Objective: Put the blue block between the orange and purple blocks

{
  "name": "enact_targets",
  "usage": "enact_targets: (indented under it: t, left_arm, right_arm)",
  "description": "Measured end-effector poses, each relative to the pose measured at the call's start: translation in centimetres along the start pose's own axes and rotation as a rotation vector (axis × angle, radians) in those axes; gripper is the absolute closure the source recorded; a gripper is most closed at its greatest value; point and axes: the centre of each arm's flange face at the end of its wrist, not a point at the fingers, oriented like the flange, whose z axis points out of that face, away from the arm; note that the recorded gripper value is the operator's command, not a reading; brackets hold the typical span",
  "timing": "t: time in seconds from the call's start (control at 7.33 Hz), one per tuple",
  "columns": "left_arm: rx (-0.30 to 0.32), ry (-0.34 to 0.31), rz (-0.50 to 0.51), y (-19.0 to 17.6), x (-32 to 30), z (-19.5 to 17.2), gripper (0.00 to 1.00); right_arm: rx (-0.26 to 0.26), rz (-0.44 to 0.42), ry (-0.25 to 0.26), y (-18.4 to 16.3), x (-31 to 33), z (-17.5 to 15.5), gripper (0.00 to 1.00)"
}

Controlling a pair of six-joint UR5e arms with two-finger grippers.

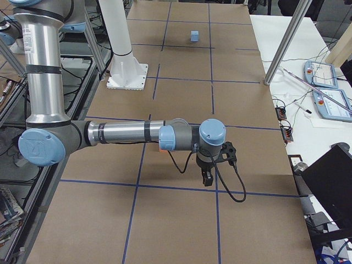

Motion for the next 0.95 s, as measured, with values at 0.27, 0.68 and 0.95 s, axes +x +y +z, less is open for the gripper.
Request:
enact_targets:
  t: [0.27,0.68,0.95]
  left_arm:
    - [0.004,0.0,0.005,0.0,0.2,-0.2,0.0]
    - [0.08,-0.015,0.077,-3.0,2.0,-2.2,0.0]
    - [0.159,-0.009,0.131,-6.5,4.3,-3.5,0.0]
  right_arm:
    - [0.001,0.0,0.0,0.0,0.0,0.0,0.0]
    - [0.024,-0.02,0.0,-0.2,-0.3,-0.4,0.0]
    - [0.032,-0.027,0.0,-0.2,-0.4,-0.4,0.0]
